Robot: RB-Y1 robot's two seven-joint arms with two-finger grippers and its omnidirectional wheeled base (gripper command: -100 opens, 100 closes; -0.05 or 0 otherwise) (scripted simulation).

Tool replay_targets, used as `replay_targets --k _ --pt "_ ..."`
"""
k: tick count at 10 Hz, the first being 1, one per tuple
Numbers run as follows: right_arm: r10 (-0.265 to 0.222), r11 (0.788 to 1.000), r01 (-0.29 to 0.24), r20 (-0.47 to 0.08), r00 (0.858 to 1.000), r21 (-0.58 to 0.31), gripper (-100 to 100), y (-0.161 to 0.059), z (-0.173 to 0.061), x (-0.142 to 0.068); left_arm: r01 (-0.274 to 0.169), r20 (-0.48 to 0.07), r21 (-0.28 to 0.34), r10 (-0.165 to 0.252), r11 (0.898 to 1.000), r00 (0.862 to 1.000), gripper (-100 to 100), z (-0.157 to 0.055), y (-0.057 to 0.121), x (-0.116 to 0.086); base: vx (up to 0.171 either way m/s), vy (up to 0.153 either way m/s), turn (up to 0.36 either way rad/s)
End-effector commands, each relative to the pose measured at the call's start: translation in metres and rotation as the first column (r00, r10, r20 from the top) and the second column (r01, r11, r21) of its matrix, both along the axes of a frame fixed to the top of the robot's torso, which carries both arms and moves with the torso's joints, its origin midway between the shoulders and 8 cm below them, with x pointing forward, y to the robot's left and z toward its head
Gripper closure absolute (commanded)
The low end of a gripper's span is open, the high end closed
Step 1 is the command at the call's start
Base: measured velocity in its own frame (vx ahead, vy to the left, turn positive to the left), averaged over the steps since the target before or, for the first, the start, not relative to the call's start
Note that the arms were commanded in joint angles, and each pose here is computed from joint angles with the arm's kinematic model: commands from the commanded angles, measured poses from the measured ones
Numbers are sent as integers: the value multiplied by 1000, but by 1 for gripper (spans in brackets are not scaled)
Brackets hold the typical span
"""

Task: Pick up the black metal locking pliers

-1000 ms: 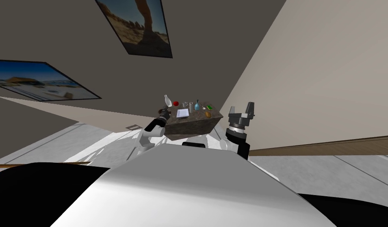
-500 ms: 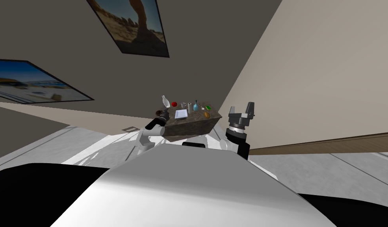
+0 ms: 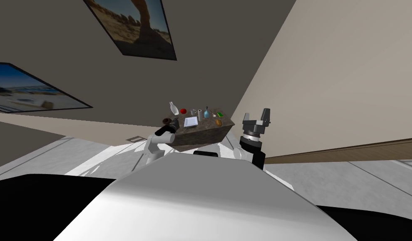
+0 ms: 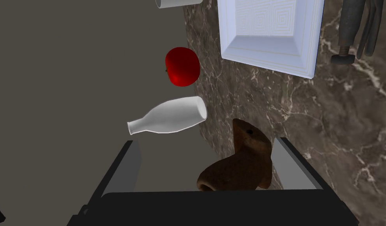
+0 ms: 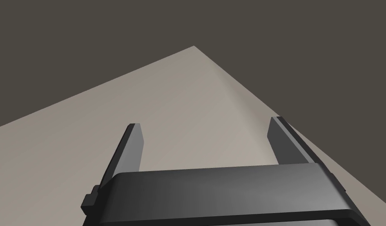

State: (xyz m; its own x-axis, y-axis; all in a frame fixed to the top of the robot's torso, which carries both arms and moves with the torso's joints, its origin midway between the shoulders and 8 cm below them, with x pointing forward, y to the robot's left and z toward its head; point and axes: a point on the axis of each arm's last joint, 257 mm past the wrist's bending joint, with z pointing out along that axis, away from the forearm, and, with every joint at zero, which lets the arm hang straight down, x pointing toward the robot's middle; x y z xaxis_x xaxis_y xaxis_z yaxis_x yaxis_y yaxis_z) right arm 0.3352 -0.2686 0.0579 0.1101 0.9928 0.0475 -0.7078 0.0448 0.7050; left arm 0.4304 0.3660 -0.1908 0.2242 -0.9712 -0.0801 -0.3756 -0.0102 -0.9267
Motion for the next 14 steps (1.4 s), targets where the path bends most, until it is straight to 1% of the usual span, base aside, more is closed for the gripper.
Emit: replay_targets --k 1,3,6,10,11,12,13,14 --pt "0 1000 0 0 1000 0 0 0 0 0 -18 -43 -8 17 1000 999 -100 -10 3 -2 36 -11 -60" --pt "0 1000 0 0 1000 0 0 0 0 0 -34 -86 -16 33 999 996 -100 -19 6 -6 35 -15 -44" --pt "0 1000 0 0 1000 0 0 0 0 0 -58 -162 -30 52 998 985 -100 -36 10 -15 27 -14 -34" --pt "0 1000 0 0 1000 0 0 0 0 0 -91 -247 -47 76 995 966 -100 -53 13 -26 32 -8 -38" --pt "0 1000 0 0 1000 0 0 0 0 0 -104 -274 -56 85 993 958 -100 -59 14 -30 27 -12 -47" --pt "0 1000 0 0 1000 0 0 0 0 0 -107 -287 -57 86 993 954 -100 -61 14 -32 24 -9 -24" --pt "0 1000 0 0 1000 0 0 0 0 0 -120 -316 -67 93 990 944 -100 -67 13 -36 28 -10 -45" --pt "0 1000 0 0 1000 0 0 0 0 0 -122 -324 -68 94 990 942 -100 -69 13 -37 23 -10 -20"
